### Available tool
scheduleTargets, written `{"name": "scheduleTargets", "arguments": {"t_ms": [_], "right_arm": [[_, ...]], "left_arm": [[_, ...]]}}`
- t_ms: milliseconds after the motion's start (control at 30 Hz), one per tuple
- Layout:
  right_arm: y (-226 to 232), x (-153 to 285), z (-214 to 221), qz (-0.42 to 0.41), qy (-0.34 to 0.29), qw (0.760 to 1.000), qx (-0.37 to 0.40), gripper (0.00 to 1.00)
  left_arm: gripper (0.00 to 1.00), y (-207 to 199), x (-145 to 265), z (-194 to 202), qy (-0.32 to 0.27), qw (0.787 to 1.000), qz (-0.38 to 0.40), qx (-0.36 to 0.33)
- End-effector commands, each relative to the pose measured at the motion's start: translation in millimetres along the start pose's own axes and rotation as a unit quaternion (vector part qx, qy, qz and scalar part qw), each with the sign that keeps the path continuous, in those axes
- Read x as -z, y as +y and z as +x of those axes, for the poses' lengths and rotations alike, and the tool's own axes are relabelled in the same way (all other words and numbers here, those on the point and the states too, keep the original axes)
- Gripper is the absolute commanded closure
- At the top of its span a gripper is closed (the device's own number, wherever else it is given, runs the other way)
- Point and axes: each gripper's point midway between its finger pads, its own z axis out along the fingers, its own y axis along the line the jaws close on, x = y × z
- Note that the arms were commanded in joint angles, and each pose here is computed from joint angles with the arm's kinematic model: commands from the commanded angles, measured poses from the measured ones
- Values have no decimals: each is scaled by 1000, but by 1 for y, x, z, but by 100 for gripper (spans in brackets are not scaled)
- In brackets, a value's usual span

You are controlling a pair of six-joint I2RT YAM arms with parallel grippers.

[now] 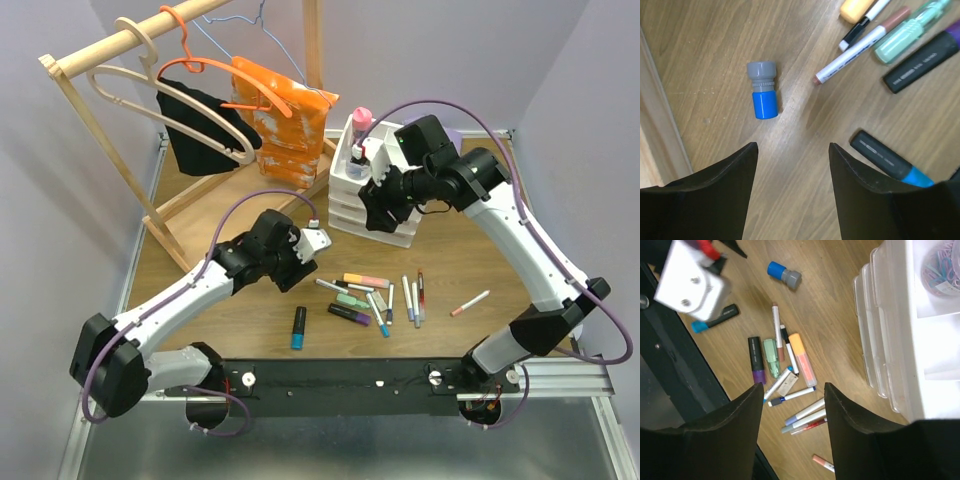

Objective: Sort the stationery into containers
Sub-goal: Pick up the stationery from the center of the board.

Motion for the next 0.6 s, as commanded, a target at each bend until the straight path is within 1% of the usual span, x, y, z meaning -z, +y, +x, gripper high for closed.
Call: {"name": "scheduleTargets", "arguments": {"t_ms": [0,100,200,433,567], "right_arm": [[4,10,-6,-1,-25,999,45,42],[7,16,-4,-1,-28,999,46,43],[6,19,-2,5,-31,998,51,44],[6,22,7,16,-30,998,52,45],[5,20,9,18,-28,998,51,45]], "left_arm": [[33,10,-26,11,1,1000,-28,1],[32,16,-43,21,11,999,-31,30],[32,22,-54,26,17,998,-41,39],[34,34,-76,26,31,997,-51,40],[36,42,-83,18,29,997,-56,41]]}}
